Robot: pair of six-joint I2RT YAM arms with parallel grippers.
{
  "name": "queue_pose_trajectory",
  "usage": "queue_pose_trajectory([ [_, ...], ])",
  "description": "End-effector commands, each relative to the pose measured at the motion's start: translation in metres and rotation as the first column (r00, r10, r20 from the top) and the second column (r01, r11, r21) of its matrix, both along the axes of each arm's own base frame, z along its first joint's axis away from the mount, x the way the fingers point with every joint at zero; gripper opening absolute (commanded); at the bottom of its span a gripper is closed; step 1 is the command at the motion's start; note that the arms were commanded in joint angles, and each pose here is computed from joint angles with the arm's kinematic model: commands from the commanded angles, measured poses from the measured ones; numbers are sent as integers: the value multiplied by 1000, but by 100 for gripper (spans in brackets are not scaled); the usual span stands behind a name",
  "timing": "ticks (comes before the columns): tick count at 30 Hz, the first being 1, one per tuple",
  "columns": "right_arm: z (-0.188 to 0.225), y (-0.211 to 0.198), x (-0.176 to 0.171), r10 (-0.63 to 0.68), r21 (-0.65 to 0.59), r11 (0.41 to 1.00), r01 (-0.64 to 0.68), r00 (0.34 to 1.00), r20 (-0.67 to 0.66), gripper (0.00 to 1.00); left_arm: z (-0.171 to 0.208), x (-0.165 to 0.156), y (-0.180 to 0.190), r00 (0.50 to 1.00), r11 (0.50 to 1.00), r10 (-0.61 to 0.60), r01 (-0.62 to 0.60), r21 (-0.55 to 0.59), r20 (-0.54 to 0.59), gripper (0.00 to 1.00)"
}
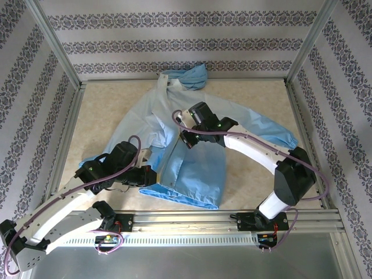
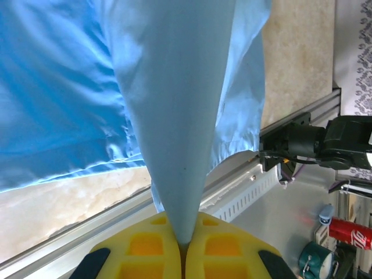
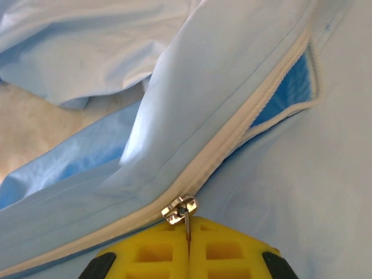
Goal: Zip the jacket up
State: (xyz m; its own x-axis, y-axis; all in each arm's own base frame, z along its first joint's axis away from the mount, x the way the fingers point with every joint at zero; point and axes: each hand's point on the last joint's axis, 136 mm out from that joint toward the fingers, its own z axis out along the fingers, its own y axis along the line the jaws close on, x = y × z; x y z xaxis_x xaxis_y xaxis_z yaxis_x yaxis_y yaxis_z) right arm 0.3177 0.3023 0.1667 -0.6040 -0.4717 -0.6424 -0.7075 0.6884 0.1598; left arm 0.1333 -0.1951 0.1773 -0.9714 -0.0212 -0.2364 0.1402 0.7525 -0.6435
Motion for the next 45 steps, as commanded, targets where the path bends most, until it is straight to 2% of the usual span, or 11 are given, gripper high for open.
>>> queue_pose_trajectory([
  [1,17,-25,49,-120,-40,991,125,987,108,0,1,-13,24,999,997,6,-3,79,-33,0],
  [7,27,-49,85,-192,-49,978,201,971,143,0,8,4,53,995,985,103,-100,142,-12,0],
  [12,41,-72,112,-249,-41,965,260,953,172,0,23,22,65,990,980,137,-140,141,36,0],
  [19,53,-100,140,-310,-48,944,326,928,209,0,53,35,61,987,992,54,-70,104,151,0],
  [26,62,-134,169,-369,-64,916,395,895,251,0,73,24,50,975,995,-78,65,70,207,0],
  [30,68,-155,185,-405,-65,898,436,874,270,0,82,18,53,963,993,-103,84,86,248,0],
  [36,76,-182,207,-440,-59,879,473,852,284,0,77,23,72,972,981,-59,14,193,226,0],
  [45,72,-214,242,-490,-36,856,516,832,260,0,71,41,106,977,938,90,-147,313,192,0],
])
